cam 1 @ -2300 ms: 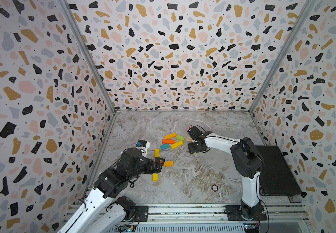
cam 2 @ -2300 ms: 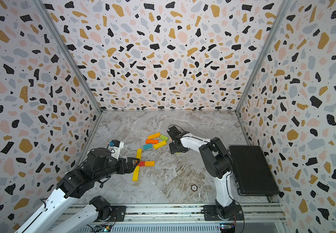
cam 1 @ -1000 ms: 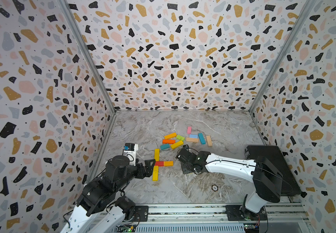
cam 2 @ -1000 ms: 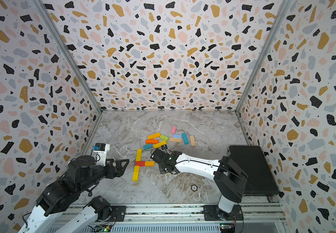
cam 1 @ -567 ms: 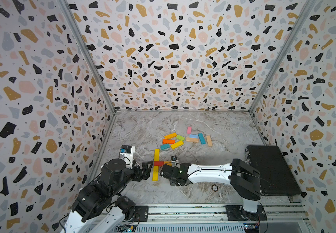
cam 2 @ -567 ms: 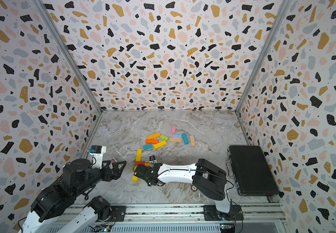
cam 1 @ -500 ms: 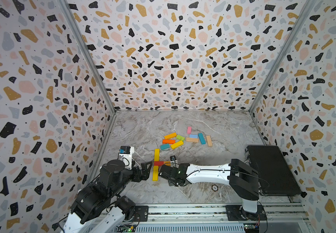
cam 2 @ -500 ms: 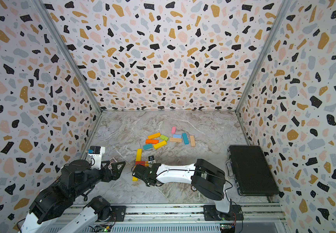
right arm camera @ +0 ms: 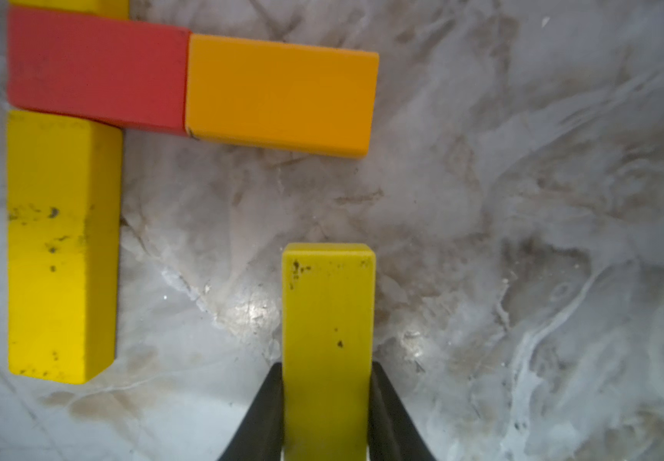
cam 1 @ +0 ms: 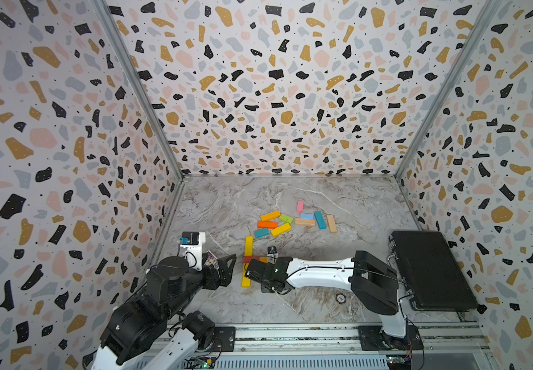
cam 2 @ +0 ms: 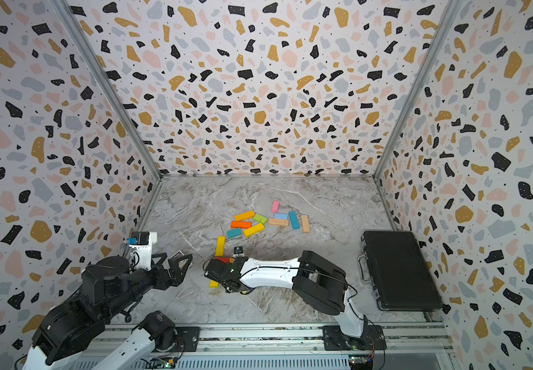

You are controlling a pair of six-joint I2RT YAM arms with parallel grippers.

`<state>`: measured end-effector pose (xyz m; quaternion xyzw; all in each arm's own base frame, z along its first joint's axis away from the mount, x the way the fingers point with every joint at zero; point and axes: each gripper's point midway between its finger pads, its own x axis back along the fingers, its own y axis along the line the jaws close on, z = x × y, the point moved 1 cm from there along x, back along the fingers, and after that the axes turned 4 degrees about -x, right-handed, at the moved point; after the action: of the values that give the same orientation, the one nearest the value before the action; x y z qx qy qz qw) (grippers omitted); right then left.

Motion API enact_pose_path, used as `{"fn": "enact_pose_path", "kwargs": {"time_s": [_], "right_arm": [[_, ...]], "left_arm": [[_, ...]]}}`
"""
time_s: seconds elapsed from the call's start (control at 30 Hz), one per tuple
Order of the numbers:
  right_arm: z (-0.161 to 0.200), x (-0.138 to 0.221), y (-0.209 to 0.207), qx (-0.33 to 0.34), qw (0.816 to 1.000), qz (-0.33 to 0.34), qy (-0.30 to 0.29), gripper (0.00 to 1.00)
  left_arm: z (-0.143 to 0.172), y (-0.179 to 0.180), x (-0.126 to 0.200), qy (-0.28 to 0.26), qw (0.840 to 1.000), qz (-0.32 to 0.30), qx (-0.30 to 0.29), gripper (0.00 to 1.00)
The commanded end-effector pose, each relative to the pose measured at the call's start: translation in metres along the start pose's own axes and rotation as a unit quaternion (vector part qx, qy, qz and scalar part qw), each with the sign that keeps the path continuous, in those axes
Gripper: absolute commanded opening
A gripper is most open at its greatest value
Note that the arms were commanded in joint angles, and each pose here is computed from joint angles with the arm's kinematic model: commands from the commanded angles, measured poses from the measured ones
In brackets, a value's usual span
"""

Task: Assemble the letter h with building blocks
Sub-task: Assemble the building block at the center of the board.

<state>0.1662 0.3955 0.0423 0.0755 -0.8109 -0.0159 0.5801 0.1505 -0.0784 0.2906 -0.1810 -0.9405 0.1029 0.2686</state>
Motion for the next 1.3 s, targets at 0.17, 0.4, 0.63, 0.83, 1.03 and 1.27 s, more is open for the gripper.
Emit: {"fn": "enact_pose_path", "kwargs": {"time_s": [0.17, 0.4, 0.63, 0.83, 1.03, 1.27], "right_arm": [[-0.007, 0.004, 0.007, -0.028, 1.000, -0.007, 0.012, 0.21], [-0.015, 0.000, 0.006, -0.023, 1.000, 0.007, 0.001, 0.22], [-0.022, -0.003, -0.001, -0.013, 0.999, 0.032, -0.012, 0.22], [-0.024, -0.006, 0.000, -0.009, 0.999, 0.035, -0.011, 0.22], [-0.025, -0.011, -0.001, -0.009, 0.999, 0.038, -0.010, 0.23], [-0.025, -0.015, -0.001, -0.010, 0.999, 0.039, -0.008, 0.24]], "left_arm": [[-0.010, 0.003, 0.012, -0.021, 1.000, -0.009, -0.013, 0.99], [-0.008, 0.004, 0.013, -0.022, 1.000, -0.011, -0.016, 0.99], [-0.008, 0.005, 0.015, -0.024, 0.999, -0.012, -0.019, 0.99], [-0.007, 0.008, 0.015, -0.025, 0.999, -0.018, -0.021, 0.99], [-0.006, 0.008, 0.012, -0.023, 0.999, -0.019, -0.022, 0.99], [-0.005, 0.009, 0.010, -0.021, 0.999, -0.022, -0.025, 0.99]]}}
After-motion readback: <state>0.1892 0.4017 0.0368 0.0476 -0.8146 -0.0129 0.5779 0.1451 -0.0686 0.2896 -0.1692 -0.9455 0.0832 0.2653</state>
